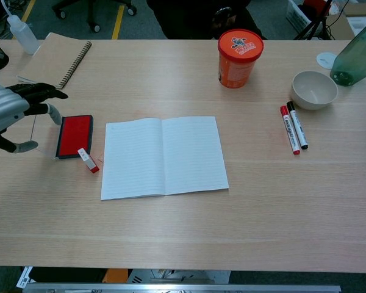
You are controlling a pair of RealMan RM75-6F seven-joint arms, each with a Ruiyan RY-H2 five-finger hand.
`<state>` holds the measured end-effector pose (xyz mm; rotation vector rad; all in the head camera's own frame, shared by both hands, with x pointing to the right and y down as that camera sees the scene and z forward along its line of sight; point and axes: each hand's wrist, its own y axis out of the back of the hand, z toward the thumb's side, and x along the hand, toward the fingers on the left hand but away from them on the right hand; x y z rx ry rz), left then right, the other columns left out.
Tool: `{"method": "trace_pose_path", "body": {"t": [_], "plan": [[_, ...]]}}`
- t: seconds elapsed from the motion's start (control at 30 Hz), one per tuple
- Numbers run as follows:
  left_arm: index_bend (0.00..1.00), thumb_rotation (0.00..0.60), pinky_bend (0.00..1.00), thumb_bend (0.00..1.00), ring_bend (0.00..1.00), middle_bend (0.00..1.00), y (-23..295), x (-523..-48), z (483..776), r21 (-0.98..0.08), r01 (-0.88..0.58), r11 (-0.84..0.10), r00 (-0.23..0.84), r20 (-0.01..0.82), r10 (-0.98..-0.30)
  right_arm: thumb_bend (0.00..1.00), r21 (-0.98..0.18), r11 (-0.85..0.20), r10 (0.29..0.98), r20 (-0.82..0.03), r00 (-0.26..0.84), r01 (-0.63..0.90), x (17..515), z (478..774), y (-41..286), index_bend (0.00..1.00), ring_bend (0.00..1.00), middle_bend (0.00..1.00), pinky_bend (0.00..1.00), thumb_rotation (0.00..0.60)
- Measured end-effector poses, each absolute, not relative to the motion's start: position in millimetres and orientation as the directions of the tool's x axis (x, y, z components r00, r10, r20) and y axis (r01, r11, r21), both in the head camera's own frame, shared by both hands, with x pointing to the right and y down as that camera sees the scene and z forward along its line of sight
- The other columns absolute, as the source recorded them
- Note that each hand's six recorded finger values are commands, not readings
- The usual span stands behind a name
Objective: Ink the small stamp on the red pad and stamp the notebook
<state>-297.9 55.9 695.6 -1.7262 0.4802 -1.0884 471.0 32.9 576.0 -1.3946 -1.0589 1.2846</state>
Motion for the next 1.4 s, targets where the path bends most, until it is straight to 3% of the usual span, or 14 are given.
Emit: {"method": "trace_pose_path", "body": {"t": [0.23, 0.5, 0.6, 0.7, 0.8, 0.93, 1.13, 1.27, 1.4], "plan": [[0.38, 0.600, 0.13, 0.24, 0.03, 0.09, 61, -284, 715, -0.879, 0.246, -0.409, 0.561, 0.473, -0.679, 0.20, -0.980, -0.198, 0.977, -0.197, 0.084, 0.002, 471, 578, 35, 0.19, 0.27, 0.32, 0.35, 0.600], [0.41, 0.600, 0.13, 0.23, 0.03, 0.10, 62, -278, 727, -0.872, 0.284, -0.398, 0.569, 0.488, -0.662, 0.20, -0.980, -0.199, 0.977, -0.199, 0.079, 0.000, 473, 579, 38, 0.19, 0.27, 0.32, 0.35, 0.600], [0.41, 0.600, 0.13, 0.23, 0.07, 0.18, 61, -275, 728, -0.875, 0.275, -0.398, 0.569, 0.482, -0.666, 0.20, -0.980, -0.201, 0.977, -0.200, 0.078, 0.000, 474, 580, 39, 0.19, 0.27, 0.32, 0.35, 0.600], [0.41, 0.600, 0.14, 0.23, 0.21, 0.31, 58, -273, 725, -0.886, 0.256, -0.387, 0.573, 0.462, -0.677, 0.20, -0.980, -0.201, 0.977, -0.201, 0.076, -0.002, 475, 580, 39, 0.19, 0.27, 0.32, 0.35, 0.600], [0.41, 0.600, 0.26, 0.23, 0.35, 0.44, 54, -271, 718, -0.898, 0.233, -0.372, 0.581, 0.435, -0.688, 0.20, -0.980, -0.200, 0.977, -0.200, 0.075, -0.003, 475, 579, 39, 0.19, 0.27, 0.32, 0.35, 0.600], [0.41, 0.600, 0.54, 0.23, 0.62, 0.64, 52, -269, 707, -0.915, 0.204, -0.349, 0.606, 0.398, -0.689, 0.20, -0.980, -0.201, 0.977, -0.201, 0.076, -0.004, 475, 580, 39, 0.19, 0.27, 0.32, 0.35, 0.600], [0.42, 0.600, 0.92, 0.23, 0.91, 0.89, 54, -265, 700, -0.918, 0.184, -0.351, 0.642, 0.382, -0.664, 0.20, -0.979, -0.204, 0.976, -0.203, 0.079, -0.005, 474, 580, 38, 0.19, 0.27, 0.32, 0.35, 0.600], [0.43, 0.600, 1.00, 0.23, 1.00, 0.99, 54, -263, 701, -0.917, 0.190, -0.352, 0.654, 0.385, -0.651, 0.20, -0.978, -0.207, 0.975, -0.207, 0.081, -0.006, 473, 581, 38, 0.19, 0.27, 0.32, 0.35, 0.600], [0.43, 0.600, 1.00, 0.23, 1.00, 1.00, 53, -261, 704, -0.918, 0.192, -0.346, 0.655, 0.383, -0.651, 0.20, -0.978, -0.209, 0.975, -0.209, 0.079, -0.007, 474, 581, 39, 0.19, 0.27, 0.32, 0.35, 0.600]]}}
